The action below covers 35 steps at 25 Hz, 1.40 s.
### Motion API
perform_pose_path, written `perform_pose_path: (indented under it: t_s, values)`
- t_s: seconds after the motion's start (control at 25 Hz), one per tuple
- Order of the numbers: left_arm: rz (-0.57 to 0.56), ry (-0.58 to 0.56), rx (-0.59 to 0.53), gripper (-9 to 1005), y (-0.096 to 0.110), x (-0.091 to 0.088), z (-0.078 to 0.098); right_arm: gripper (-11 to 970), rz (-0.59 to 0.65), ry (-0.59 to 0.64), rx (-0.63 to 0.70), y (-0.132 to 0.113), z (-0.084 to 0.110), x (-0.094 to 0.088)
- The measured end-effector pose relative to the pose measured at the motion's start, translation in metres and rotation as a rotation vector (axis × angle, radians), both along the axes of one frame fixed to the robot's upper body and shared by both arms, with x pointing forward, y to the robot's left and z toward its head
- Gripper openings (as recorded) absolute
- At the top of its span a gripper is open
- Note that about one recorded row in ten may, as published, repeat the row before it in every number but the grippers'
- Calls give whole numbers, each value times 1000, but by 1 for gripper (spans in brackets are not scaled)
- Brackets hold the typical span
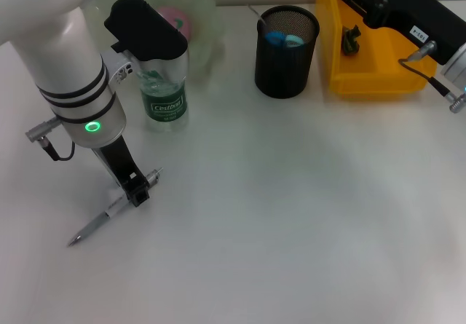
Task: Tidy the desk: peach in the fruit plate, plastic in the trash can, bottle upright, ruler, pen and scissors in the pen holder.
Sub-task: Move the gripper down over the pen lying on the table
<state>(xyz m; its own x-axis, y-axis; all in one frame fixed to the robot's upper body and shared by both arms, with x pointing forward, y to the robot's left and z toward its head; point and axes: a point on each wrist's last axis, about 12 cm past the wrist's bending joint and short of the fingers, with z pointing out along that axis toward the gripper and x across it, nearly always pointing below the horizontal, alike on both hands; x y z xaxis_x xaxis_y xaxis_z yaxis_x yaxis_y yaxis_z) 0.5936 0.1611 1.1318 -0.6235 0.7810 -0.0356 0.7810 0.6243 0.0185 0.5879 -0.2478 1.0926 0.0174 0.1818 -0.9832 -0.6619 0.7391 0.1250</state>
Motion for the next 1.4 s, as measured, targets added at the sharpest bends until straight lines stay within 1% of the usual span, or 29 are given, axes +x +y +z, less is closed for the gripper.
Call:
perform_pose_path:
  t_s: [0.08,0.52,1.4]
  values:
    - [3,3,-5,441,0,0,0,603,0,0,0,0,0,0]
    - [4,5,-5,496,0,0,-2,604,1,-2,-1,1,1,1]
    - [12,6,8,497,2,1,-6,604,1,-2,-2,1,1,1]
